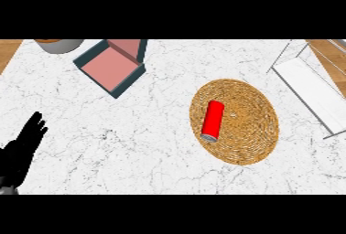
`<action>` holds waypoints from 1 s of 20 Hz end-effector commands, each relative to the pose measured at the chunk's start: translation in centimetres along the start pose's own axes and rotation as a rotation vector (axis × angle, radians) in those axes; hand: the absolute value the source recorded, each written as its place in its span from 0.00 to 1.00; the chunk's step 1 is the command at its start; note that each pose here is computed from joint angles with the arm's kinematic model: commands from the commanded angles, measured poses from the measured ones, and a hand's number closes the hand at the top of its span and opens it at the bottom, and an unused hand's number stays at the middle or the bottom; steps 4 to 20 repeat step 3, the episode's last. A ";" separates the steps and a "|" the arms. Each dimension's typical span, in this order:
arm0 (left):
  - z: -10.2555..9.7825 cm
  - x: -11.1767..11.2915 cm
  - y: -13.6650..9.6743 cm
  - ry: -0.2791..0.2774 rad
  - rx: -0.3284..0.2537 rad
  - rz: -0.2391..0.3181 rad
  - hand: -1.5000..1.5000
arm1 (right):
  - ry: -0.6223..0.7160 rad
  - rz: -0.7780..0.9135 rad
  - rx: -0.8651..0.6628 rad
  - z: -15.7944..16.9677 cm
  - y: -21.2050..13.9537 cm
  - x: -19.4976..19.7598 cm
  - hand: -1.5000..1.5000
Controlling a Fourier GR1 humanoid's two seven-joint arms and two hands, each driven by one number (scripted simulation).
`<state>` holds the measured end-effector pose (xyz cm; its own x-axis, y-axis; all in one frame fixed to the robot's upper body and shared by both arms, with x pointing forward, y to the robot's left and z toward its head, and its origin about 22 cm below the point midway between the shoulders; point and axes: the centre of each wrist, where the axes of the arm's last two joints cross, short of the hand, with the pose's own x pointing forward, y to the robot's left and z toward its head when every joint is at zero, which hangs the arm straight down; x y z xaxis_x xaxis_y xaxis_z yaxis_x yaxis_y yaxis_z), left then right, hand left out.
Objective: Pick the cupcake from the placemat and place it in the tiered shelf
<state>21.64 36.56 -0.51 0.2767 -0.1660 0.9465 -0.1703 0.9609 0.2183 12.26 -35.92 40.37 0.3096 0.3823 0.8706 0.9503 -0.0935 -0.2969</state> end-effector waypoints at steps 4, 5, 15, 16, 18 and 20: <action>0.9 -1.1 0.8 0.027 0.046 -0.005 0.50 | 0.118 0.116 0.018 1.7 -5.0 -1.0 0.00; 0.9 -1.1 0.8 0.027 0.046 -0.005 0.50 | 0.118 0.116 0.018 1.7 -5.0 -1.0 0.00; 0.9 -1.1 0.8 0.027 0.046 -0.005 0.50 | 0.118 0.116 0.018 1.7 -5.0 -1.0 0.00; 0.9 -1.1 0.8 0.027 0.046 -0.005 0.50 | 0.118 0.116 0.018 1.7 -5.0 -1.0 0.00; 0.9 -1.1 0.8 0.027 0.046 -0.005 0.50 | 0.118 0.116 0.018 1.7 -5.0 -1.0 0.00; 0.9 -1.1 0.8 0.027 0.046 -0.005 0.50 | 0.118 0.116 0.018 1.7 -5.0 -1.0 0.00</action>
